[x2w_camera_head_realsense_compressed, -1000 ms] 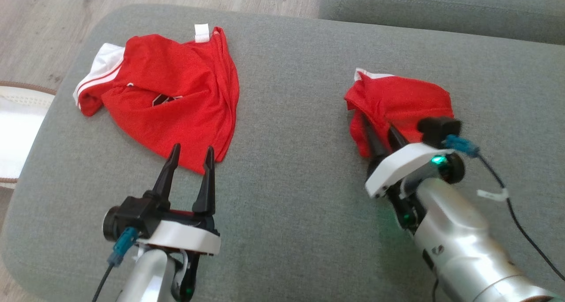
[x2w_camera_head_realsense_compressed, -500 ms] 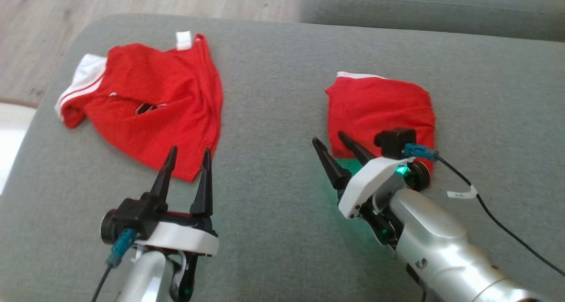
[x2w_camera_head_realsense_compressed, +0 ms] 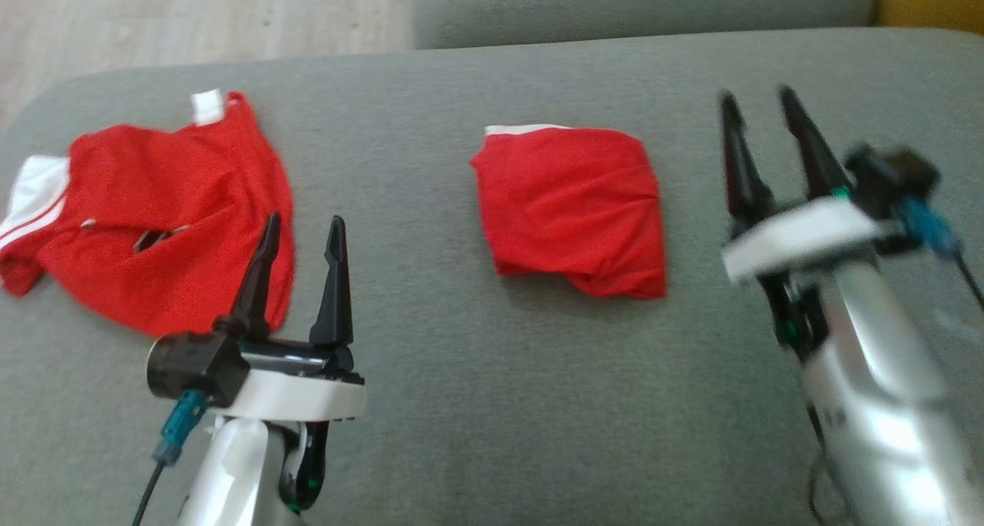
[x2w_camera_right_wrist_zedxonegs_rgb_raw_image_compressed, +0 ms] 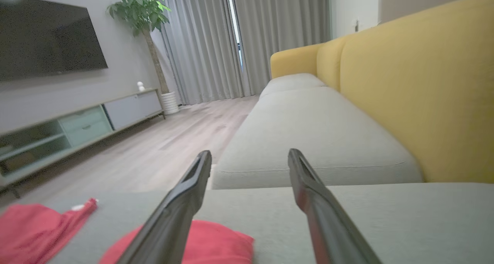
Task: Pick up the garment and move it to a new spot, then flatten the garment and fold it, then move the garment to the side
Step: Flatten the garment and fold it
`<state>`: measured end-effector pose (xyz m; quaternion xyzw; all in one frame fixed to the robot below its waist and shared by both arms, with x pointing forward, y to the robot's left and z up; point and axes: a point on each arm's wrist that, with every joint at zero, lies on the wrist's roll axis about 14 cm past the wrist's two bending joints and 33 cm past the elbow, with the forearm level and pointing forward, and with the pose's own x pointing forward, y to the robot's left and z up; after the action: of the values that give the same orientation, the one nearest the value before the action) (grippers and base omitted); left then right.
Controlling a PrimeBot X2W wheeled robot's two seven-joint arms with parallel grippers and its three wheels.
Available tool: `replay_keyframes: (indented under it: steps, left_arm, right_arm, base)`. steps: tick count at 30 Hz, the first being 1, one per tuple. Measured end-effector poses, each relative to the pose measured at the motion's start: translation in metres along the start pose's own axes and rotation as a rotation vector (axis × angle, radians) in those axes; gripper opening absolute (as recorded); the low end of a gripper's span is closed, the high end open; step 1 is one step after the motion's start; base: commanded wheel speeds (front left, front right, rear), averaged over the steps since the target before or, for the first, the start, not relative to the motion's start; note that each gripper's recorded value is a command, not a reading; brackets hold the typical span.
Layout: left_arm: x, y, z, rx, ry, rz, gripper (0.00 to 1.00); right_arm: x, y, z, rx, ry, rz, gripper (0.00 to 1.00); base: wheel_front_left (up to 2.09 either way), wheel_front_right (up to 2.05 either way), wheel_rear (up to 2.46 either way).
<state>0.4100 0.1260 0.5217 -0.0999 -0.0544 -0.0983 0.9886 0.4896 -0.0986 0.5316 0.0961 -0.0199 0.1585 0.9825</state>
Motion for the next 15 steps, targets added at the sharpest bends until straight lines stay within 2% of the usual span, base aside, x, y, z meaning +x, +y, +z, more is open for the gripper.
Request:
replay_keyframes:
  steps: [2, 7, 10, 15]
  left_arm:
    - [0.005, -0.007, 0.0, -0.005, -0.004, -0.022, 1.0]
    - [0.013, -0.021, 0.0, -0.017, -0.013, -0.063, 1.0]
    - [0.013, -0.024, -0.006, -0.024, 0.003, -0.07, 1.0]
    - [0.003, -0.022, -0.022, -0.032, 0.051, -0.059, 1.0]
  right_arm:
    - [-0.021, -0.021, 0.0, -0.061, -0.016, -0.06, 1.0]
    - [-0.082, -0.051, -0.028, -0.039, 0.018, -0.221, 1.0]
    - [-0.097, -0.054, -0.029, -0.05, 0.015, -0.24, 1.0]
    - [-0.097, -0.049, -0.024, -0.023, -0.009, -0.233, 1.0]
  base:
    - [0.0, 0.0, 0.0]
    - [0.0, 0.0, 0.0]
    - [0.0, 0.0, 0.0]
    - [0.0, 0.0, 0.0]
